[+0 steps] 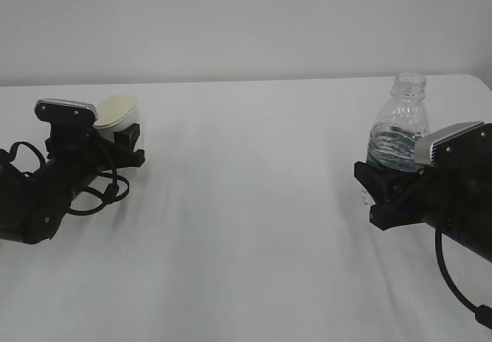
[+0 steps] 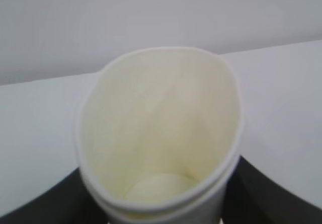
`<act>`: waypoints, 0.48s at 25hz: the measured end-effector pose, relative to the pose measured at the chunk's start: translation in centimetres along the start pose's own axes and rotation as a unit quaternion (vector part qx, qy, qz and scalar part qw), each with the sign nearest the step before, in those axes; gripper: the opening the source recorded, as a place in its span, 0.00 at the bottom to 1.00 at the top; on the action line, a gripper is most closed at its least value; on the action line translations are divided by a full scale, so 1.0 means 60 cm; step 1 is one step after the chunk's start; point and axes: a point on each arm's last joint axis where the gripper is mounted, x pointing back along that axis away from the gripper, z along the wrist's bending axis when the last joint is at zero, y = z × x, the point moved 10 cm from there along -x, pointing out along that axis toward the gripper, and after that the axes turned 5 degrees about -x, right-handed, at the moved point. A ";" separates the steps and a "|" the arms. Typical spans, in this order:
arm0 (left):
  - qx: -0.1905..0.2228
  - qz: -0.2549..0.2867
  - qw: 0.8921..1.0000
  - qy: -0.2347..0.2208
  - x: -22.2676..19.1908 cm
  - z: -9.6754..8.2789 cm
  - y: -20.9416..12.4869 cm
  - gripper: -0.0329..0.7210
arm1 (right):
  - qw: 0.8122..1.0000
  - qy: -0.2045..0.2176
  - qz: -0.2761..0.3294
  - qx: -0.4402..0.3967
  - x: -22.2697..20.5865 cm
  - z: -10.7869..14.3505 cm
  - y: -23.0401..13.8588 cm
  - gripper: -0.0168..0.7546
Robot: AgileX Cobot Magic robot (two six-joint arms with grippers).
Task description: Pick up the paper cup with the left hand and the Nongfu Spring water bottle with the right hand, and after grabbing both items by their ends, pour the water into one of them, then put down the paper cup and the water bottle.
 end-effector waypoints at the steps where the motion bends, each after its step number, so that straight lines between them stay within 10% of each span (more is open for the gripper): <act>1: -0.003 -0.004 1.000 -0.007 0.003 -0.004 0.008 0.60 | 1.000 0.000 0.000 0.000 0.000 0.000 0.000 0.55; 12: -0.037 -0.027 0.996 -0.077 0.087 -0.042 0.087 0.59 | 1.000 -0.013 -0.001 -0.006 0.000 -0.008 0.001 0.55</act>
